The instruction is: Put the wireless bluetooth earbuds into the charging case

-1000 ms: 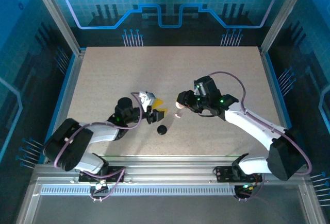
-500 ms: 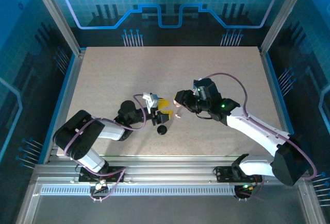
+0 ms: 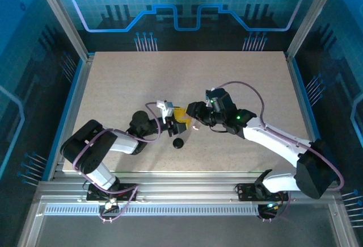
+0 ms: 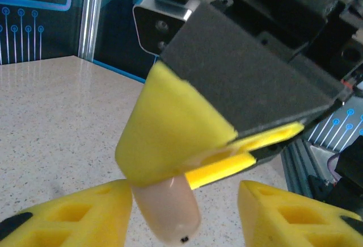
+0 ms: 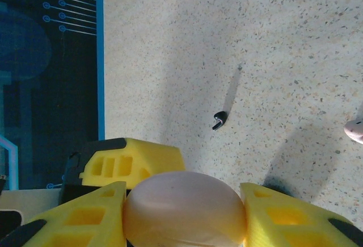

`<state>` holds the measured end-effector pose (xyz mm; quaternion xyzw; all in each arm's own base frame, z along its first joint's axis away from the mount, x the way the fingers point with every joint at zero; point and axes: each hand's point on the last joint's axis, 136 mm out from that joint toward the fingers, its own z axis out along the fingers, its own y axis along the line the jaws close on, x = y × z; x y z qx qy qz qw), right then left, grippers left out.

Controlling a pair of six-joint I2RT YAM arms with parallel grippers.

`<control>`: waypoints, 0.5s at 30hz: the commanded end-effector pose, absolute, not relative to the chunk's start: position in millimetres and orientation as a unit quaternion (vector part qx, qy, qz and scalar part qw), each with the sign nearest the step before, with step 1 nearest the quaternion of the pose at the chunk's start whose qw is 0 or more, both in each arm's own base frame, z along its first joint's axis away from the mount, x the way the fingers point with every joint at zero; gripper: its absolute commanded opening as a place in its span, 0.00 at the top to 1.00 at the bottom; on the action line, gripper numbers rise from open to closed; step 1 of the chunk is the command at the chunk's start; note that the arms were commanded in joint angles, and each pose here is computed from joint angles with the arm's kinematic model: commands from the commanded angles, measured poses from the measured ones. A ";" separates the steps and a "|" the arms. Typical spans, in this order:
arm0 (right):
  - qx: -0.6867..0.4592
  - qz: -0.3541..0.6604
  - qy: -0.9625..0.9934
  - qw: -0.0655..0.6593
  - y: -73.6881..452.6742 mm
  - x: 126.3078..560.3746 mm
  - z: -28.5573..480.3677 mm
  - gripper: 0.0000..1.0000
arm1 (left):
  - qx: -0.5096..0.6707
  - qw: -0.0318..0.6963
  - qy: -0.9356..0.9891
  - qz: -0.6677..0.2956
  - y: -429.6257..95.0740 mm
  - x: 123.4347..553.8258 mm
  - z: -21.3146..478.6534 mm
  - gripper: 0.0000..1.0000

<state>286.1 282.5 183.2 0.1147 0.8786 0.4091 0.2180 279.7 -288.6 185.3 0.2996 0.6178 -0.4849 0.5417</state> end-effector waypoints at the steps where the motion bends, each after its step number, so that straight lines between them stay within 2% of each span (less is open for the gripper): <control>1: 0.091 0.432 0.867 0.231 300.2 288.2 203.3 0.59 | 0.297 0.559 0.598 -0.492 -291.8 280.8 201.9 0.56; 10: 0.079 0.433 0.868 0.232 305.4 288.1 207.4 0.60 | 0.295 0.553 0.597 -0.501 -293.7 280.9 203.8 0.74; 13: 0.075 0.430 0.870 0.229 305.6 287.3 206.6 0.57 | 0.298 0.545 0.596 -0.509 -295.1 278.9 203.7 0.77; 15: 0.063 0.428 0.869 0.238 304.4 287.1 211.3 0.50 | 0.296 0.539 0.598 -0.514 -295.5 277.6 203.1 0.81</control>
